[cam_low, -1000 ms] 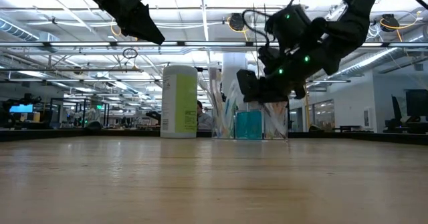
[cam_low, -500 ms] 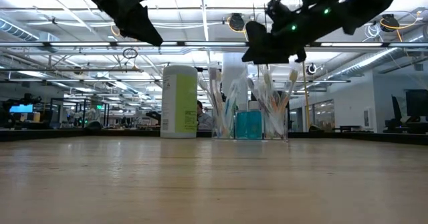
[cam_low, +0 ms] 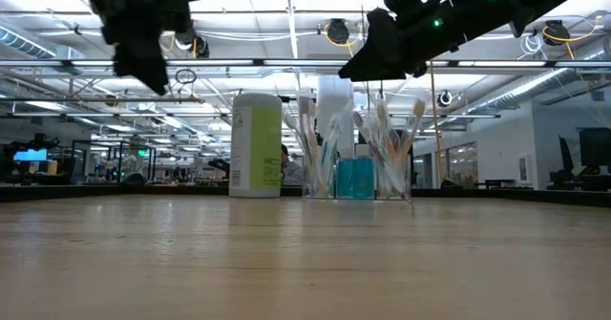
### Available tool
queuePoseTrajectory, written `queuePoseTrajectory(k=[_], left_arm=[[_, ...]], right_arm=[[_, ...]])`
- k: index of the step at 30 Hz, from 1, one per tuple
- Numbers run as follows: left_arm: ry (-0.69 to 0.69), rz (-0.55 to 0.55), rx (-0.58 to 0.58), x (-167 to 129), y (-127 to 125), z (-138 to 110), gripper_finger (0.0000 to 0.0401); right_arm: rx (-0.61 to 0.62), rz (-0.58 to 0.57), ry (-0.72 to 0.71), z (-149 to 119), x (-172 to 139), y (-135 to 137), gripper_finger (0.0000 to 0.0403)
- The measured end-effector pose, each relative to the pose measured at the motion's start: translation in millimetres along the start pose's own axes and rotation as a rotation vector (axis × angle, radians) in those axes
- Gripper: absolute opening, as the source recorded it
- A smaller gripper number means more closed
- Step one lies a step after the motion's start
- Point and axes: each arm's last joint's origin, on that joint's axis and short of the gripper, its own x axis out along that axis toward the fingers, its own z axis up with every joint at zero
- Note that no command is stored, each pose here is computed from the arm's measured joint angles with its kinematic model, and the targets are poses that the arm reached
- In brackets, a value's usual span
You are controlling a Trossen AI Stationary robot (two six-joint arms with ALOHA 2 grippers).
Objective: Pick & Place toothbrushing station
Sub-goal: Put the green toothbrush into the transparent organizer
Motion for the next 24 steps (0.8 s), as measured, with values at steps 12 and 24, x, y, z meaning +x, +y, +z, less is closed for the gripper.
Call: queuePoseTrajectory(k=[12, 24], left_arm=[[0.184, 0.154, -0.279, -4, -39, -57, 0.0131], [0.463, 0.323, -0.687, 38, -23, -130, 0.0131]], right_arm=[[-0.095, -0.075, -0.03, 5, 11, -19, 0.0185], [0.034, -0.205, -0.173, 22, 25, -53, 0.0184]])
